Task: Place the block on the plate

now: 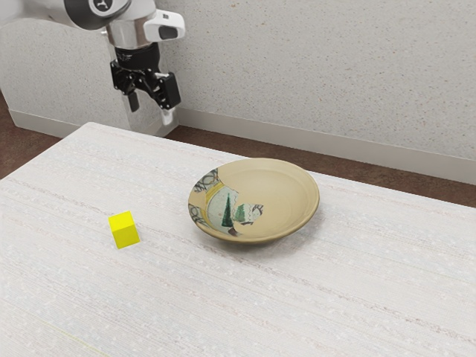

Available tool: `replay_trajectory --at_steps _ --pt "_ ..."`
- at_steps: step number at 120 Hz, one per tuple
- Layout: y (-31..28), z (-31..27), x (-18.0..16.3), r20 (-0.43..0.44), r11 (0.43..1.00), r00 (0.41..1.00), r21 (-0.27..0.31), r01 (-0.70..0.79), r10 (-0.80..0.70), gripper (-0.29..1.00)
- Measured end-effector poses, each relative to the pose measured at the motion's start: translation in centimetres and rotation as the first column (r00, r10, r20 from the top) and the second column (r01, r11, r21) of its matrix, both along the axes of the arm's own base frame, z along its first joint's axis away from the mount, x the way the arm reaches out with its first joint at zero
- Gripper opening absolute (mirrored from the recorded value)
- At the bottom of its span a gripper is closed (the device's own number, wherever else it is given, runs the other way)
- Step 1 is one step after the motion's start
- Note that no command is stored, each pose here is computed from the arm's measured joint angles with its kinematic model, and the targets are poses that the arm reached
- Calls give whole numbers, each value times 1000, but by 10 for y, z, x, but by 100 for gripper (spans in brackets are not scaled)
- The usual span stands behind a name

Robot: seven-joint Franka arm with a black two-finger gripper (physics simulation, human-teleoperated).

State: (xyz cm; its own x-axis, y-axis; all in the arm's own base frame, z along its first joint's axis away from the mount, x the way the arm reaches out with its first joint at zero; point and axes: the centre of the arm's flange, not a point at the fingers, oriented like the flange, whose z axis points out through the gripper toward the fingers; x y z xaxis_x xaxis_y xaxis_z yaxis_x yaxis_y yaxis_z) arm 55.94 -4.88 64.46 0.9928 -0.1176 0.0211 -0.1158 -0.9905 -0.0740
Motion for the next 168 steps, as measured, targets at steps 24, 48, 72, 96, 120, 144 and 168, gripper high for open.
replay_trajectory --at_steps 24,48,72,96,120,144,168 --pt "0 -2 0 -4 1000 1000 -1 0 0 70" --pt "19 -79 0 -126 999 991 -8 -36 34 70" --pt "105 -175 -10 -207 977 959 -41 -207 194 70" --pt "149 -245 -14 -225 950 931 -51 -307 289 70" --pt "156 -274 -19 -210 908 898 -87 -410 386 70" --pt "179 -294 -17 -204 760 755 -71 -646 623 70" --pt "205 -323 -9 -180 598 595 -48 -800 783 70"
